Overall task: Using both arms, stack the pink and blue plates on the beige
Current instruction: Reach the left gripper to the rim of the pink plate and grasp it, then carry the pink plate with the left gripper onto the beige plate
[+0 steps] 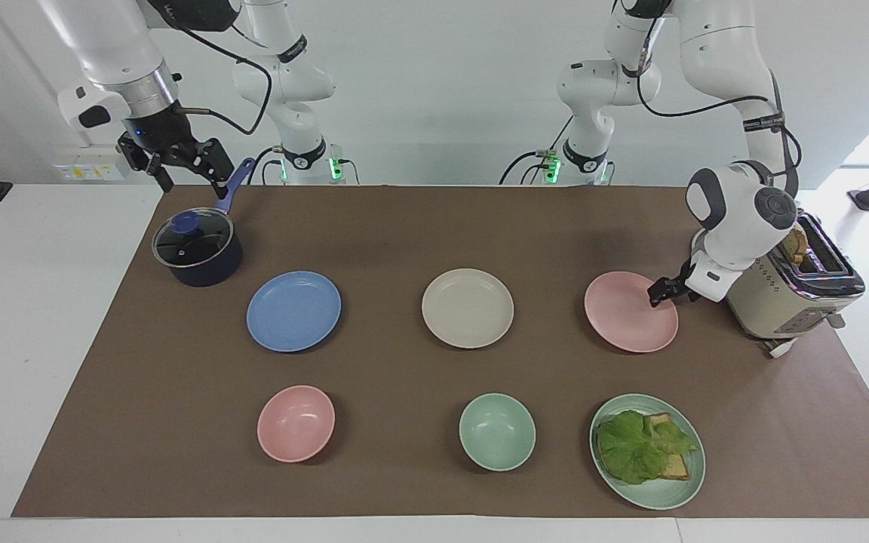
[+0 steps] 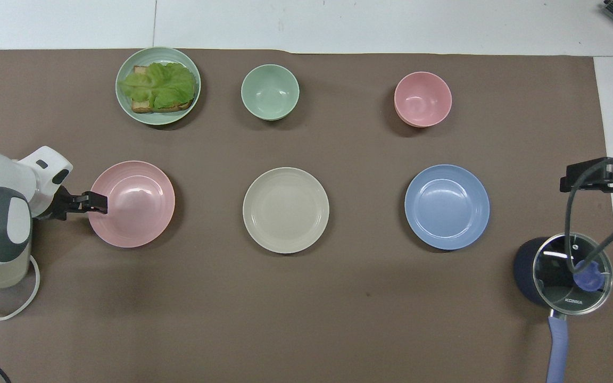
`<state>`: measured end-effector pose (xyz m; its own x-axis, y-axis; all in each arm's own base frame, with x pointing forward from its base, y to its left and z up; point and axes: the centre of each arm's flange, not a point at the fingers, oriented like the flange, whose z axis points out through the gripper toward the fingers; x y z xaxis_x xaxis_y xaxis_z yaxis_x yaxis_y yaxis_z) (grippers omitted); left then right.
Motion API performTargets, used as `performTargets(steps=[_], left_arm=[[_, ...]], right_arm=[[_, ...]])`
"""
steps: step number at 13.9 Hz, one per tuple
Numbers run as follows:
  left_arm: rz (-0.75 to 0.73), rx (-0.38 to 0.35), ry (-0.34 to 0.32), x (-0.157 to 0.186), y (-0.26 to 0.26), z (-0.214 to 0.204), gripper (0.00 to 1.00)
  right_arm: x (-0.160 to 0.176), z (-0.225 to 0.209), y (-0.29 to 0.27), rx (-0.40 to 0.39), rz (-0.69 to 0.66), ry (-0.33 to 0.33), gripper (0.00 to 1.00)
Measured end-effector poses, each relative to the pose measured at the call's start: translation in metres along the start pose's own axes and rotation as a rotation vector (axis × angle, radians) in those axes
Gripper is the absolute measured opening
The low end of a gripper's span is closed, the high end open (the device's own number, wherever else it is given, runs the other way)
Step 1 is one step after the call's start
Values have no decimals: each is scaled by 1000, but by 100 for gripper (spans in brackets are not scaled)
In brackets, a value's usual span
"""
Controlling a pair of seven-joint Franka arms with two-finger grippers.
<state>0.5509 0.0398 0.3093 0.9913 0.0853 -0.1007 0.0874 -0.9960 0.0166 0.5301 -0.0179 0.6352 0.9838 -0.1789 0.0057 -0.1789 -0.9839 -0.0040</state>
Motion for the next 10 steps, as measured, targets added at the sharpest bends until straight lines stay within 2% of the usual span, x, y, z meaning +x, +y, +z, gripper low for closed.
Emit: performTargets(steps=[1,2,6,8,10], left_arm=[[1,0,-1,0,0,1,94],[1,0,-1,0,1,1,84],[3,0,2,1,2,0,30],[6,-1,11,2,3,-5,10],[8,-1,17,3,4,-10,10]], right_arm=[[0,0,0,0,0,0,100],[0,0,0,0,0,0,100],[0,0,0,0,0,-1,100],[0,0,0,0,0,-1,100],[0,1,0,0,0,-1,100]])
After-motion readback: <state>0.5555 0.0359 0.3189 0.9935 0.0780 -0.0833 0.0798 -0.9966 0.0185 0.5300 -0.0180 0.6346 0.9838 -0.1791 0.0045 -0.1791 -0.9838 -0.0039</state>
